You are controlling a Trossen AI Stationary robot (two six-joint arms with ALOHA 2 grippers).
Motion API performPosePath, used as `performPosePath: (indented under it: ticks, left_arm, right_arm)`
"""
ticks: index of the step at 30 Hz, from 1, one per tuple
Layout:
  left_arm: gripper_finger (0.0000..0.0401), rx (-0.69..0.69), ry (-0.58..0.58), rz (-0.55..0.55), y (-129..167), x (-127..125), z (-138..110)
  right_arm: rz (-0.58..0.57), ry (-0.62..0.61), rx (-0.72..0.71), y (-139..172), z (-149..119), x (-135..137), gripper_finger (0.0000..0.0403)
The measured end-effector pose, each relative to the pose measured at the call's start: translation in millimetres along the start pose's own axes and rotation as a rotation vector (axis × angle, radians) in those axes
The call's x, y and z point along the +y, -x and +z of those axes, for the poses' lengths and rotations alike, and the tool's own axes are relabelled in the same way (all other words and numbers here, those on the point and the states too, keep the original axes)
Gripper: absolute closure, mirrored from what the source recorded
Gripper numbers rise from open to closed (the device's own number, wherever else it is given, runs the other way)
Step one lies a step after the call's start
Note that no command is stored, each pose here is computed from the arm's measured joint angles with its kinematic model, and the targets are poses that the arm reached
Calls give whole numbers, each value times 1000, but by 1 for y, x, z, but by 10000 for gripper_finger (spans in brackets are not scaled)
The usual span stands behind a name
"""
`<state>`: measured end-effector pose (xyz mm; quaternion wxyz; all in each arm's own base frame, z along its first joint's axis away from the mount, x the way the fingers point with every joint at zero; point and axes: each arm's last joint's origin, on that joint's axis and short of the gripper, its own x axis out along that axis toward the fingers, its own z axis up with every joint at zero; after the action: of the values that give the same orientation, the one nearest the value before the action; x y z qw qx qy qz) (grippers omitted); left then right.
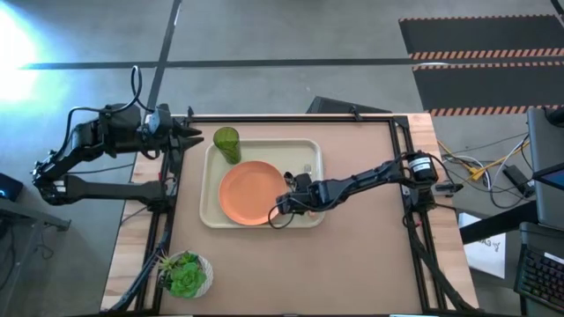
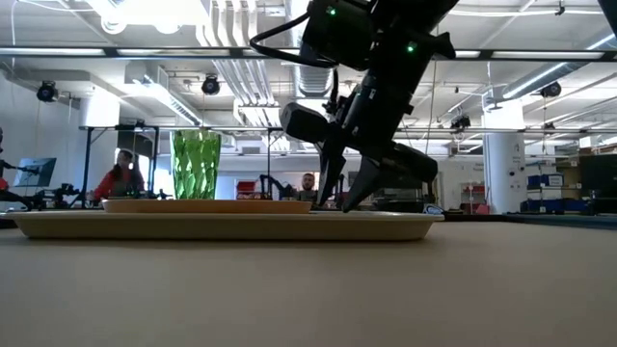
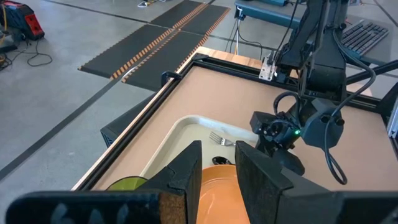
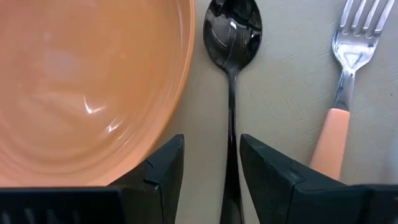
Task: Pick and place plate/cup/fork/spoon on tray
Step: Adjust the black spoon on the white serving tray
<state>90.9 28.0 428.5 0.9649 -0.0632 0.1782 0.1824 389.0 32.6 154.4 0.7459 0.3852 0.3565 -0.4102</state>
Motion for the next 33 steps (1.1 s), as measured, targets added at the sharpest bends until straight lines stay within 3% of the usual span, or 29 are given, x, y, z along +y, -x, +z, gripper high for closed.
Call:
performPosePath:
  ticks: [18, 33]
  left_arm:
    - [322, -3, -1, 0, 0, 0, 0]
    - [322, -3, 2, 0, 0, 0, 0]
  right_arm:
    - [-23, 27, 23, -4, -16, -10, 258]
    - [0, -40, -1, -13, -22, -18, 265]
